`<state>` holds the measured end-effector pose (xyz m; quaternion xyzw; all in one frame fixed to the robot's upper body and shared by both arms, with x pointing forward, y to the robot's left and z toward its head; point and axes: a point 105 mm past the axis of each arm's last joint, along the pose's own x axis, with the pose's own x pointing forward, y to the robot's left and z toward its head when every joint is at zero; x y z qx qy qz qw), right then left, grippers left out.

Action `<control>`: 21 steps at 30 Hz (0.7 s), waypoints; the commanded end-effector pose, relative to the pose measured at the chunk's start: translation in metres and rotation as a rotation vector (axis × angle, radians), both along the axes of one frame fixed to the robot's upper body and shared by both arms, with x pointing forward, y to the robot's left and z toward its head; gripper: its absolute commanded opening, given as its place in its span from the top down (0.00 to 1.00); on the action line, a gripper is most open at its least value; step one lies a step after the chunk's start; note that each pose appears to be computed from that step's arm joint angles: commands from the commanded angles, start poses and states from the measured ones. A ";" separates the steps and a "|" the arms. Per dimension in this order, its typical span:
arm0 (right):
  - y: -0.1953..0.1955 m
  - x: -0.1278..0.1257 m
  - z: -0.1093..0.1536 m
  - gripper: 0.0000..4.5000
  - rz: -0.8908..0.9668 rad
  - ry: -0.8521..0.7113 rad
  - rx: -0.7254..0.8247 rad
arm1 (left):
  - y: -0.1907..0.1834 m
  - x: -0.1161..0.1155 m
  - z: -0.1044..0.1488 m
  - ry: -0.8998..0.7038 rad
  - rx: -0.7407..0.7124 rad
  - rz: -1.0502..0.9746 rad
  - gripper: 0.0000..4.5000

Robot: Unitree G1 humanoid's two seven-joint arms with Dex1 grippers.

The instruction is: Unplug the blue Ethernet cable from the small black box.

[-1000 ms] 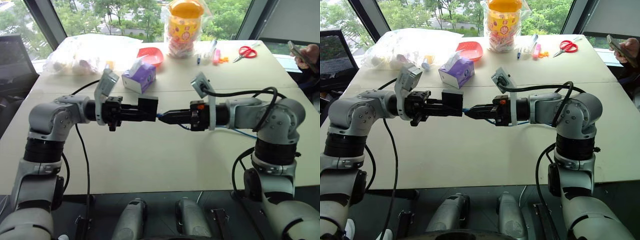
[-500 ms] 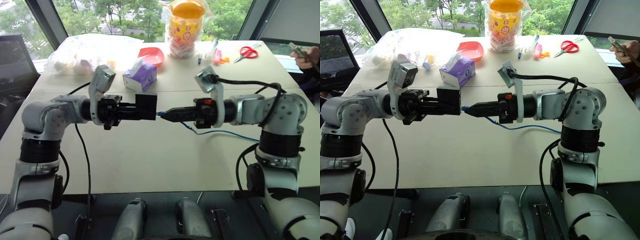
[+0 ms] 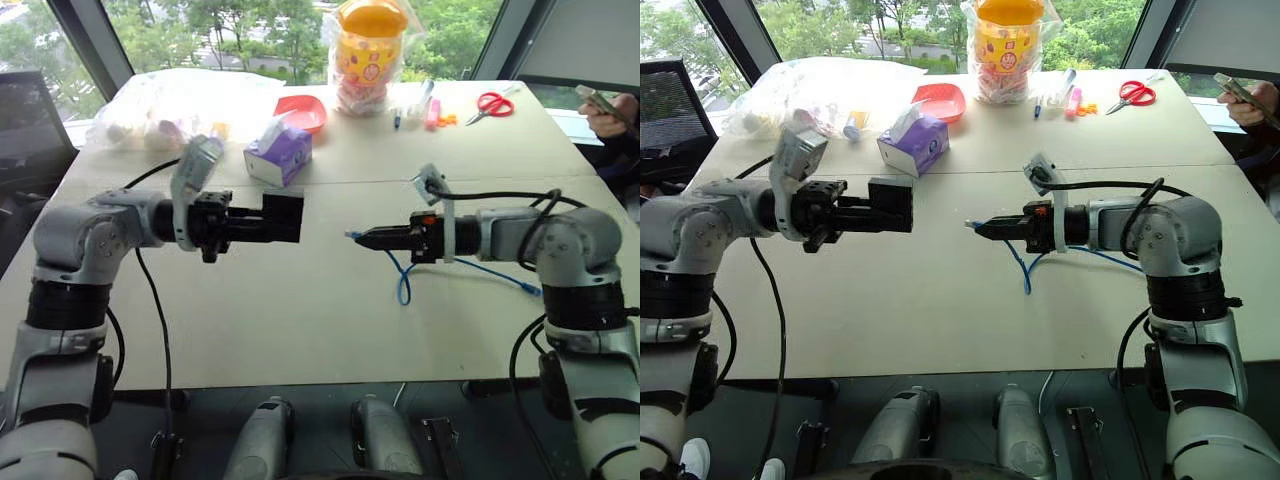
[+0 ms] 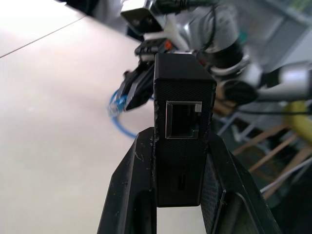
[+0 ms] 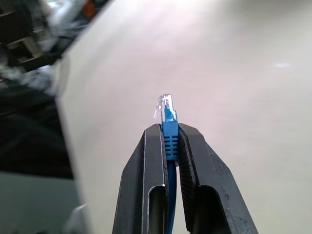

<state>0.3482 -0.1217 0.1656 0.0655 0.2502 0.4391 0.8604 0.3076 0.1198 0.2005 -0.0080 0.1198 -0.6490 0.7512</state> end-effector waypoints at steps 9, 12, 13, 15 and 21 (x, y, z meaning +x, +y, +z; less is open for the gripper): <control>-0.087 0.087 -0.045 0.81 -0.737 -0.161 -0.311 | -0.030 0.056 -0.058 -0.423 0.069 0.345 0.89; -0.084 0.087 -0.039 0.55 -0.745 -0.158 -0.256 | -0.036 0.060 -0.065 -0.407 0.037 0.384 0.89; -0.082 0.086 -0.037 0.42 -0.742 -0.160 -0.239 | -0.038 0.061 -0.066 -0.409 0.031 0.391 0.89; -0.080 0.084 -0.031 0.22 -0.735 -0.156 -0.203 | -0.040 0.062 -0.068 -0.405 0.017 0.398 0.89; -0.092 0.073 0.023 0.01 -0.794 -0.231 -0.074 | -0.046 0.065 -0.089 -0.354 0.015 0.435 0.89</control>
